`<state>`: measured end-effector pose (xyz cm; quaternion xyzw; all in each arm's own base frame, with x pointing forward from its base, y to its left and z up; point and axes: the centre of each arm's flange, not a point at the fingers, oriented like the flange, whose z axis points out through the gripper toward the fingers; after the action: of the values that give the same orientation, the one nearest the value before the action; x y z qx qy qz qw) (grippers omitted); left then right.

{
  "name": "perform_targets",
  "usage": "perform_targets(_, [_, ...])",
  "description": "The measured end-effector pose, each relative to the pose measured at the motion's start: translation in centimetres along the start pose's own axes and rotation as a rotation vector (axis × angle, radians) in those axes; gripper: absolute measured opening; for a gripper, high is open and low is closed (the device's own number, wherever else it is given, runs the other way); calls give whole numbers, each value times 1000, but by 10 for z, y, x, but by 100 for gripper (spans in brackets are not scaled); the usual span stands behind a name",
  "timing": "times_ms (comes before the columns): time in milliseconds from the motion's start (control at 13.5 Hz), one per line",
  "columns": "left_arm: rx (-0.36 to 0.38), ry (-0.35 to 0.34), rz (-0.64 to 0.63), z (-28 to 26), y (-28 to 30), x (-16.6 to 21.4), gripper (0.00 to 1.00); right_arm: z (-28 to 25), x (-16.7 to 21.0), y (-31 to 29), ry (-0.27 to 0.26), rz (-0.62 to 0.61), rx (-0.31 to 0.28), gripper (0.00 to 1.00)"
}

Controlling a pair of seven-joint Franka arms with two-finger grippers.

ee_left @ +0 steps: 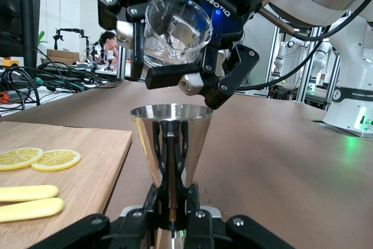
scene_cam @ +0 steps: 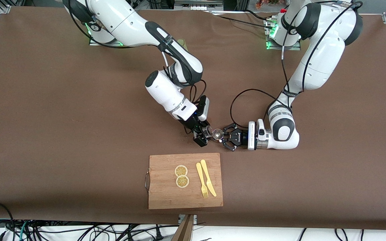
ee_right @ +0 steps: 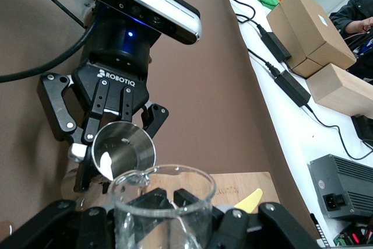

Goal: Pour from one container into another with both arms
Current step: 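Tilt the glass cup with the right gripper, pouring into the jigger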

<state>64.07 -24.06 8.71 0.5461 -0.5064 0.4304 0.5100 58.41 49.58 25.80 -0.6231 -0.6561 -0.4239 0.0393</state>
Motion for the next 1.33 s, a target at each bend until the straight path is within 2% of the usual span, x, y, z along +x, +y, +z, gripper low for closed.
perform_targets(1331, [-1,3,10,2,-1,6,21,0,0,0,0,-1,0,13])
